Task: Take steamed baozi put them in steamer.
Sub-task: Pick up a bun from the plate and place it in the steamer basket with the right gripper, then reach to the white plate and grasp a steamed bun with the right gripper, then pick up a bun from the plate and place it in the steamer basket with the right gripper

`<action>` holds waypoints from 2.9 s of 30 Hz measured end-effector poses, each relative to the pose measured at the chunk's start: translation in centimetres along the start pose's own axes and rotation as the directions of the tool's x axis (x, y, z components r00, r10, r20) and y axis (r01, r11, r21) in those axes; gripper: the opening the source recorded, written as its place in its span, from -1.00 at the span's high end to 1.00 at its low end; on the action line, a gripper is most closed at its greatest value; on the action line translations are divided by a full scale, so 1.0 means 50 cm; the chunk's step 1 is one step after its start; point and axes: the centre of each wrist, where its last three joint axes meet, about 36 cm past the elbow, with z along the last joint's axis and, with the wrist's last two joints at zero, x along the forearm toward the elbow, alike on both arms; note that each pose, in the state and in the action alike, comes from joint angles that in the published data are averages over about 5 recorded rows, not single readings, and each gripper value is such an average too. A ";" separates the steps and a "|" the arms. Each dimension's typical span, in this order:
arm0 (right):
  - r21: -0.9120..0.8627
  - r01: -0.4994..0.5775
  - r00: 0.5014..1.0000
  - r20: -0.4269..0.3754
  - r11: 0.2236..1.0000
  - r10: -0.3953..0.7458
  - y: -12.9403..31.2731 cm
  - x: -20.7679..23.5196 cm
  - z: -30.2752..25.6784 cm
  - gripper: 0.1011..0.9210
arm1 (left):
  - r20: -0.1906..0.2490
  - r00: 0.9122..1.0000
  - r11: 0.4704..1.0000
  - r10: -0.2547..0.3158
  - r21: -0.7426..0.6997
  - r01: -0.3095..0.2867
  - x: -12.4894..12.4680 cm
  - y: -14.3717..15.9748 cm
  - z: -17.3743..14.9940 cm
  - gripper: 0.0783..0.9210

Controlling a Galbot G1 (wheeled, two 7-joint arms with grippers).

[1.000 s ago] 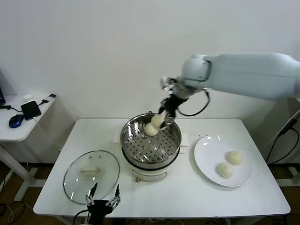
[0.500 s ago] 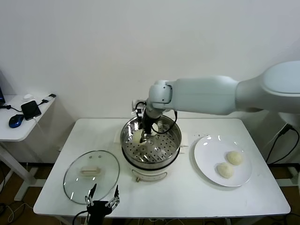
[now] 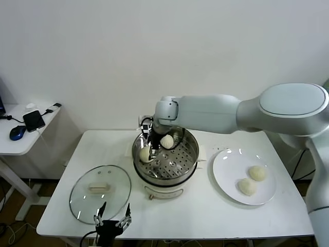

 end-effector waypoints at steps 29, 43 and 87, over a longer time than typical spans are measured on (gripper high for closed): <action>-0.120 0.092 0.975 -0.193 0.988 -0.114 0.189 0.232 0.683 -0.76 | -0.014 1.000 1.000 0.004 -0.008 -0.004 0.013 -0.013 0.003 -0.77; -0.161 0.127 0.956 -0.243 0.979 -0.164 0.272 0.088 0.780 -0.76 | -0.024 1.000 1.000 -0.010 -0.003 0.010 0.018 -0.017 0.013 -0.77; 0.367 0.032 0.984 -0.172 0.930 0.034 0.011 0.329 0.410 -0.41 | -0.011 0.999 0.999 0.035 -0.005 -0.036 0.023 -0.042 -0.003 -0.77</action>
